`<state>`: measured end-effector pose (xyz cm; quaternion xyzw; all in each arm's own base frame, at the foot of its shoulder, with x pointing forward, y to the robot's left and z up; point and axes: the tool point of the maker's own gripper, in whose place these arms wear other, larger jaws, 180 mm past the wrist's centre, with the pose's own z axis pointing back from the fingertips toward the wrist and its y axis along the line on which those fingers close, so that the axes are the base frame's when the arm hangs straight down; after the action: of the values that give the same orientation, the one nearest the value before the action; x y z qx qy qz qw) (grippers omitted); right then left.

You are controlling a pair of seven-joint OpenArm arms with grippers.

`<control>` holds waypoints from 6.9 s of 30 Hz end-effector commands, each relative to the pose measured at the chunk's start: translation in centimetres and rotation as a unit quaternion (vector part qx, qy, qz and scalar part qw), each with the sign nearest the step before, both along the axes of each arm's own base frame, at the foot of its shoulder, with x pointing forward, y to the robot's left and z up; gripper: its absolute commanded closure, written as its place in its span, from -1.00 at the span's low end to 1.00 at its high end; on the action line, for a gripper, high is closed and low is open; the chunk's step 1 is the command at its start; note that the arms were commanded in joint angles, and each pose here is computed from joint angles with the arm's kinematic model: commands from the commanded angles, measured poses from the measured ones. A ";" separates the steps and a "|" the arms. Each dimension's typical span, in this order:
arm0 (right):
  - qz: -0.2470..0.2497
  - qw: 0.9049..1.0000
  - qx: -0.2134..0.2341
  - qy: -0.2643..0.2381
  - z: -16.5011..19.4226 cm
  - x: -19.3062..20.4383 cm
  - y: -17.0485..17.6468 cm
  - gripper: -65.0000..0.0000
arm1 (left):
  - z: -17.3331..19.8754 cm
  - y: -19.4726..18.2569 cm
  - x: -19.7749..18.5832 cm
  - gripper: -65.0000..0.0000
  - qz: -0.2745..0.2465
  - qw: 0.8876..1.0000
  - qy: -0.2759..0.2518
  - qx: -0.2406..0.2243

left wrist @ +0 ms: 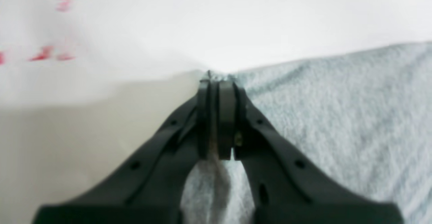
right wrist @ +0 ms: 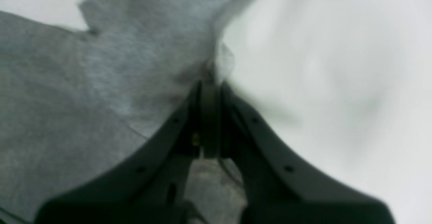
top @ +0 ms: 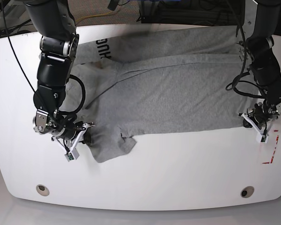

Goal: Fold the T-shirt properly
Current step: 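Lift the hem with both grippers and fold it over toward the collar, then lay the folded hem down and release with both grippers, then grasp the folded strip's end with the left gripper and lift it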

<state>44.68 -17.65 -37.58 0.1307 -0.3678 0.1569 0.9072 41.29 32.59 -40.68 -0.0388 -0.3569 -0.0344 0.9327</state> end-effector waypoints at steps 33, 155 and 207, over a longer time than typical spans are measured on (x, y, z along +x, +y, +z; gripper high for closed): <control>0.003 0.977 -0.203 -0.067 8.3 -6.6 -5.6 1.00 | 9.7 1.2 -6.1 1.00 0.003 0.969 0.027 0.244; -0.098 0.992 -0.071 0.037 -2.0 -17.5 -6.8 -0.09 | 0.4 -0.9 -11.6 -0.64 0.037 0.991 0.098 -0.079; -0.099 0.992 -0.069 0.039 -2.2 -17.7 -6.7 -0.08 | 10.4 -32.1 -11.1 1.00 -0.403 0.912 -0.069 0.020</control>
<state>26.02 -24.03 -41.01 0.0404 -0.3083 0.0840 0.9467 29.75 1.71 -31.06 -0.1417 -0.3594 -0.4160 0.8232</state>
